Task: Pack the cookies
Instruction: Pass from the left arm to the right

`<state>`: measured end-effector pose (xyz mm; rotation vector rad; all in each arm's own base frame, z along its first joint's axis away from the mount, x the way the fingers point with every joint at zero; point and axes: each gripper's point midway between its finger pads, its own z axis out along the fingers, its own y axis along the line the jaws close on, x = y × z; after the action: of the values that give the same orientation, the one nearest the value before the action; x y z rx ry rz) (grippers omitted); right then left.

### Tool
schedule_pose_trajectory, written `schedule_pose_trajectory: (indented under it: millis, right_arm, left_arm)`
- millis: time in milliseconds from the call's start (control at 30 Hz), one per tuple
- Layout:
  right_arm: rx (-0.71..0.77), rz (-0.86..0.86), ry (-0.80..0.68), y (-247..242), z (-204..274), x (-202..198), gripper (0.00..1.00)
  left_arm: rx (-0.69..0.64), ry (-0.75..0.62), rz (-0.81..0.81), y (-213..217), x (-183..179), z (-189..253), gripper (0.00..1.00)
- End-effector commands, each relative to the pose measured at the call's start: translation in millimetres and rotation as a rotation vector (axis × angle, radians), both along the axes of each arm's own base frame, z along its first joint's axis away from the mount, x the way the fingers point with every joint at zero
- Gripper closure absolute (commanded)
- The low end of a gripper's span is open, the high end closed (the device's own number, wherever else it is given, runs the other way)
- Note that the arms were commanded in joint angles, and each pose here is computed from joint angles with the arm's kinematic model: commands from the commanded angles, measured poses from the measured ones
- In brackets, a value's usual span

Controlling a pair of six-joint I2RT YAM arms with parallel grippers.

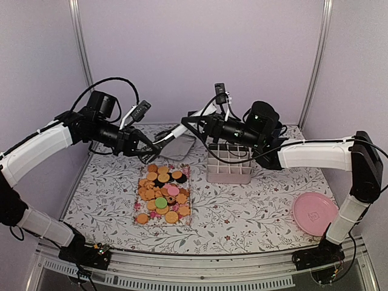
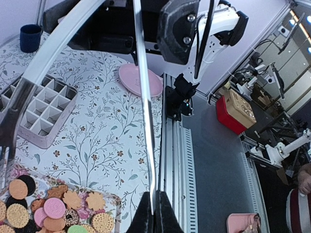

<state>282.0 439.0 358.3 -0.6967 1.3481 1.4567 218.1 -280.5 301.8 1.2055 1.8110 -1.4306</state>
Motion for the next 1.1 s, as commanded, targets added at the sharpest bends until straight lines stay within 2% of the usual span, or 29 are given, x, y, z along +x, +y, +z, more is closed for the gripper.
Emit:
schedule_pose_trajectory:
  millis: [0,100,400,633,833,967,1067]
  right_arm:
    - [0.004,0.072,0.028,15,-4,-13,0.14]
    - [0.000,0.115,0.053,19,-11,-17,0.17]
    - [0.018,0.186,0.067,19,-10,-27,0.16]
    - [-0.006,0.360,0.102,35,-18,-42,0.21]
    - [-0.004,0.340,0.100,35,-15,-38,0.29]
    - [-0.004,0.314,0.085,31,-11,-39,0.39]
    - [0.001,0.283,0.072,25,-7,-39,0.43]
  left_arm:
    - [-0.012,-0.076,0.004,-1,0,9,1.00]
    - [-0.004,-0.098,0.013,-1,3,10,1.00]
    - [0.004,-0.130,0.020,-2,9,12,1.00]
    - [0.022,-0.174,0.039,-2,14,12,1.00]
    - [0.033,-0.184,0.040,-1,14,9,1.00]
    - [0.050,-0.200,0.052,0,17,5,1.00]
    - [0.078,-0.221,0.085,2,24,0,1.00]
